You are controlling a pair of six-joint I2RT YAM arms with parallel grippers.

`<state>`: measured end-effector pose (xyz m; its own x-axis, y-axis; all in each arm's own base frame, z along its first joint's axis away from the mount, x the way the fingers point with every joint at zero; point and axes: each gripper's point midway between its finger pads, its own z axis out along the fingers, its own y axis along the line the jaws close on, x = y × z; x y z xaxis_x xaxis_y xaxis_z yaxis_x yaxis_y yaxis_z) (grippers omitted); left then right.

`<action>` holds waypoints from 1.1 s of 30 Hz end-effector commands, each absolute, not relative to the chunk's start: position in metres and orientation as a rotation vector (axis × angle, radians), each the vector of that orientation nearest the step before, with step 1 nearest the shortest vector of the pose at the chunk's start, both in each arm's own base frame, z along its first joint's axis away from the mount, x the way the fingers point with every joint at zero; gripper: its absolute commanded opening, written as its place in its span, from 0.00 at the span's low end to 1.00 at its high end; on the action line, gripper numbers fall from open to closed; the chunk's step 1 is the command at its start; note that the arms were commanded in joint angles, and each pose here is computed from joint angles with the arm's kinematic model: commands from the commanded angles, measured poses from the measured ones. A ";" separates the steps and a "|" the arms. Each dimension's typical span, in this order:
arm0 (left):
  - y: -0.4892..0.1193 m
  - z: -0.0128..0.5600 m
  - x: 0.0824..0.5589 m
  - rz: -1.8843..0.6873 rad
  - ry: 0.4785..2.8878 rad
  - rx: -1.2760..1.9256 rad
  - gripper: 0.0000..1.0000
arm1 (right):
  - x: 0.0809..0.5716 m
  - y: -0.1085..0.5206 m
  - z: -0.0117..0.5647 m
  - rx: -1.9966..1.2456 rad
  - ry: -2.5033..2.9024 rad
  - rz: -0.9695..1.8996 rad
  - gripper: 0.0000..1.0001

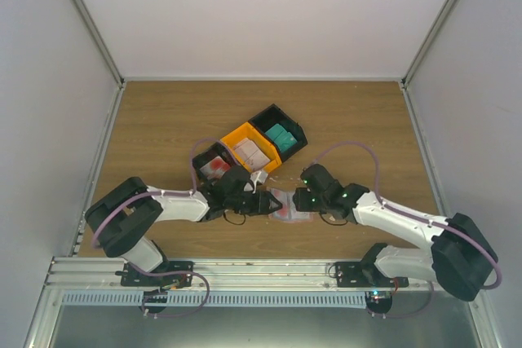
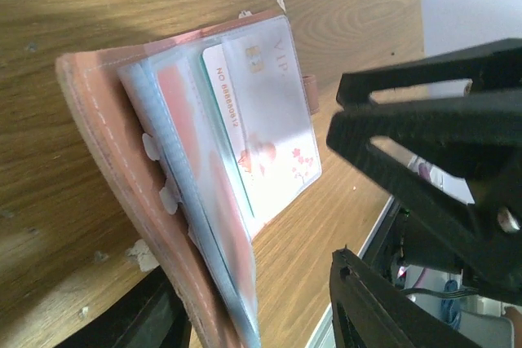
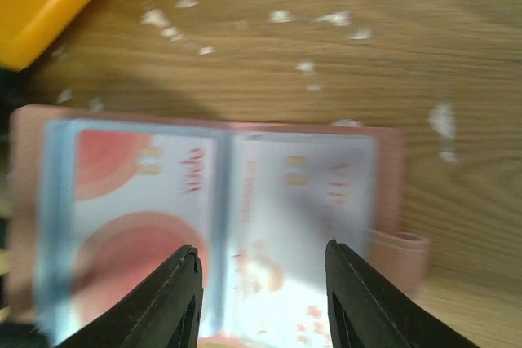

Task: Put the credit cards into the card holder
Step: Close the card holder at the center of the board.

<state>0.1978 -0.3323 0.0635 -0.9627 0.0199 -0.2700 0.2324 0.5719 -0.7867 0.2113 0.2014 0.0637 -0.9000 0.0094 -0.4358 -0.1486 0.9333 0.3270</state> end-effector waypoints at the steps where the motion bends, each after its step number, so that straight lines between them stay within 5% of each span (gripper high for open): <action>1: -0.343 0.075 0.203 -1.361 2.530 0.307 0.48 | 0.213 0.153 0.048 0.055 2.693 0.262 0.44; 9: -0.350 0.081 0.205 -1.362 2.532 0.361 0.49 | 0.207 0.129 0.027 0.125 2.759 0.196 0.43; 15: -0.353 0.081 0.206 -1.358 2.539 0.374 0.49 | 0.205 0.134 0.025 0.070 2.769 0.244 0.29; 33: -0.381 0.101 0.201 -1.509 2.438 0.617 0.61 | 0.205 0.176 0.016 -0.137 2.770 0.506 0.37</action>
